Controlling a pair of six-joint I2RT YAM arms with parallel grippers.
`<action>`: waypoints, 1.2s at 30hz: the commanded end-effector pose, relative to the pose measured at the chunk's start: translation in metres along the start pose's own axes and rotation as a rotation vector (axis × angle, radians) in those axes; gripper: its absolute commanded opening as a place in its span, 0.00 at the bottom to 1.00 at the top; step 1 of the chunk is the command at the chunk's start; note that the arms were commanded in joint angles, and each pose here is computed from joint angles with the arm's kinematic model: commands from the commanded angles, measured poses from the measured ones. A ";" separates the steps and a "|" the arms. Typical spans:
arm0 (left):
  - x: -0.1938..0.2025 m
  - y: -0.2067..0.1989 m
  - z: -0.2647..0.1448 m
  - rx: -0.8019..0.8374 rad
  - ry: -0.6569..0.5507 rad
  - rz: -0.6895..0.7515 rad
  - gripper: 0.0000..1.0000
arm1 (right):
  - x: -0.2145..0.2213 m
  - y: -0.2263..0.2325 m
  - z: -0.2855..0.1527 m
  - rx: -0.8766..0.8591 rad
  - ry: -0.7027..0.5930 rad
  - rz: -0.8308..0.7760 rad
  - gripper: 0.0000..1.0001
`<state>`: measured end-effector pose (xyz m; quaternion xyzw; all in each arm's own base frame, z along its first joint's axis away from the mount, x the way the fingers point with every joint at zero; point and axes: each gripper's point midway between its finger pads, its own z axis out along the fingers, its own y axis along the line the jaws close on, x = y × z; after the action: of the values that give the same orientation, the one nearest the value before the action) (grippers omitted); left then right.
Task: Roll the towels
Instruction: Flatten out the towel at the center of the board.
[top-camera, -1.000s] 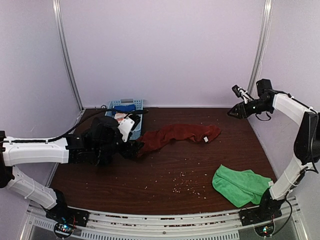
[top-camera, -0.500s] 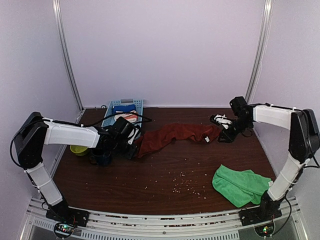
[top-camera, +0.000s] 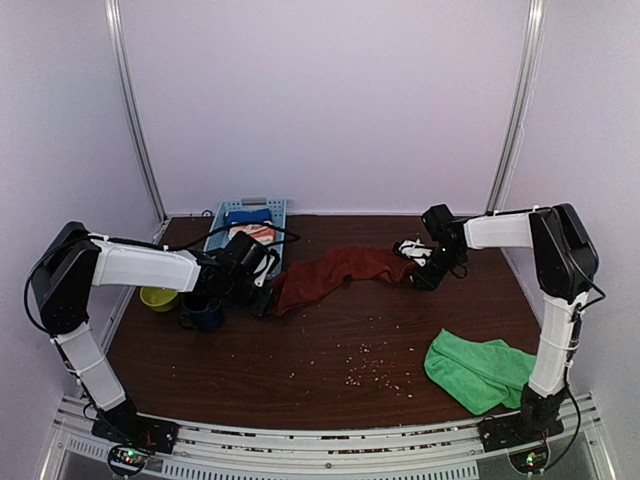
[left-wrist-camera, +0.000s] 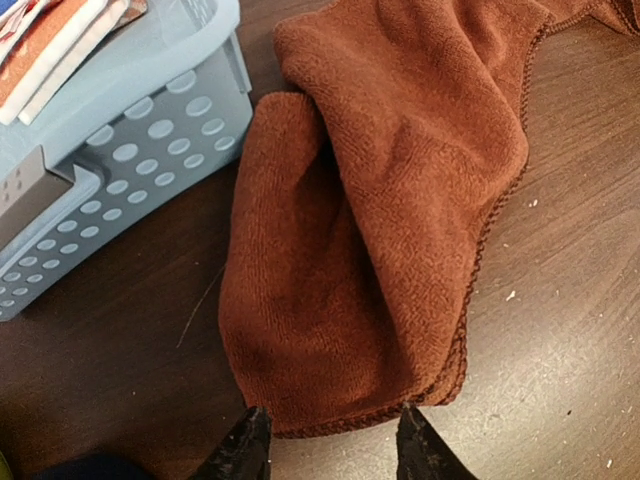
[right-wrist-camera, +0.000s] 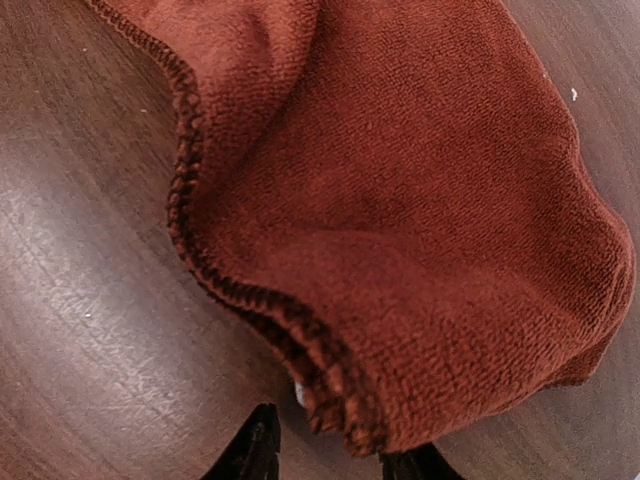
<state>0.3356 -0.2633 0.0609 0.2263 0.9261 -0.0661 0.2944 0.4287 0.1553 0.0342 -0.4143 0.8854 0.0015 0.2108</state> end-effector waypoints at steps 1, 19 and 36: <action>-0.005 0.001 -0.008 0.012 -0.025 -0.018 0.45 | -0.007 -0.017 0.005 0.097 -0.024 0.015 0.32; -0.007 0.013 -0.028 -0.035 -0.048 -0.011 0.44 | -0.037 -0.065 -0.171 0.310 -0.284 0.165 0.00; 0.026 0.015 0.003 -0.076 0.149 0.028 0.54 | 0.000 -0.085 -0.151 0.312 -0.263 0.291 0.00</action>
<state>0.3168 -0.2421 0.0446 0.2241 0.9430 -0.0321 0.2441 0.4290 0.0686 0.1734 -0.2495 0.8962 -0.0574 0.3624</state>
